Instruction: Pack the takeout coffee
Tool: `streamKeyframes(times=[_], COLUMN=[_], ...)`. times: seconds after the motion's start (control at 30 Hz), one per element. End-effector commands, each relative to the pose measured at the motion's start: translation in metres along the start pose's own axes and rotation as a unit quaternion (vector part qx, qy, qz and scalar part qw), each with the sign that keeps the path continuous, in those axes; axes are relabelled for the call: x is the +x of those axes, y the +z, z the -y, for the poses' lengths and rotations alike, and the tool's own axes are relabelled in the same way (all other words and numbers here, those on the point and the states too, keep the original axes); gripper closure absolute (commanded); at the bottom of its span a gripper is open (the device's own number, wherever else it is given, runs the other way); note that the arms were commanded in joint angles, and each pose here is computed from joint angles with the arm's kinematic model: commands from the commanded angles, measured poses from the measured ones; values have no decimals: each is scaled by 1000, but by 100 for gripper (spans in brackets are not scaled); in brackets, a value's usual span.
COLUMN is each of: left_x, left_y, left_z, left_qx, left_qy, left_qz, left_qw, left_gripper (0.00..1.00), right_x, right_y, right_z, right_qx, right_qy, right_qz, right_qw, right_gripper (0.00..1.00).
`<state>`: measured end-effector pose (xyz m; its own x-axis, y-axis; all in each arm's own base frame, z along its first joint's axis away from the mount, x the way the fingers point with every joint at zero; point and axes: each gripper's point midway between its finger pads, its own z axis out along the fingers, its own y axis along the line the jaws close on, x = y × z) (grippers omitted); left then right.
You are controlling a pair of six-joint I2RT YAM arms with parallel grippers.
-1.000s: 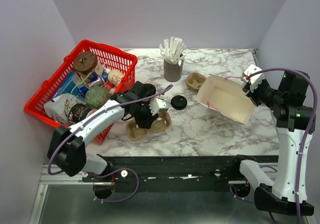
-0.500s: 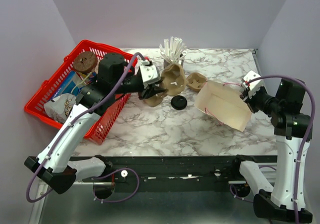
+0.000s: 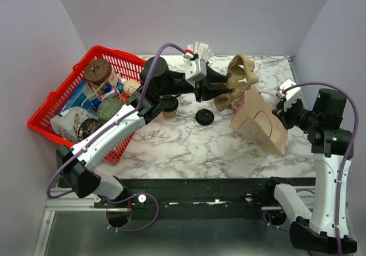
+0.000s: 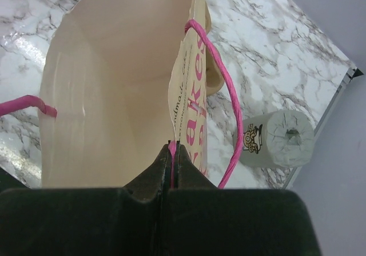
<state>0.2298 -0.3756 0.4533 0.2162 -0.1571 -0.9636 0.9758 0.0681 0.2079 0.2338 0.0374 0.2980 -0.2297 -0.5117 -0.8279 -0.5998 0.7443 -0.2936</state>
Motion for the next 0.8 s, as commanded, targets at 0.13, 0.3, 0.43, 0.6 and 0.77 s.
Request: streamKeyframes(times=[0.13, 0.3, 0.43, 0.6, 0.77], left_x=[-50, -47, -39, -41, -24], left_y=[19, 28, 45, 60, 67], left_z=[18, 25, 32, 39, 40], left_qx=[36, 44, 62, 80, 90], left_qy=[54, 74, 82, 115, 118], left_qz=[87, 100, 117, 132, 126], left_qw=[994, 991, 988, 981, 981], left_gripper=[100, 100, 100, 100, 100], right_x=[-30, -31, -35, -43, -44], right_y=[-20, -16, -15, -18, -18], right_z=[12, 5, 5, 9, 6], right_qx=[39, 20, 14, 15, 8], right_qy=[4, 16, 23, 26, 33], right_qz=[29, 33, 39, 43, 45], right_qw=[999, 999, 999, 999, 998], right_gripper=[99, 99, 99, 99, 99])
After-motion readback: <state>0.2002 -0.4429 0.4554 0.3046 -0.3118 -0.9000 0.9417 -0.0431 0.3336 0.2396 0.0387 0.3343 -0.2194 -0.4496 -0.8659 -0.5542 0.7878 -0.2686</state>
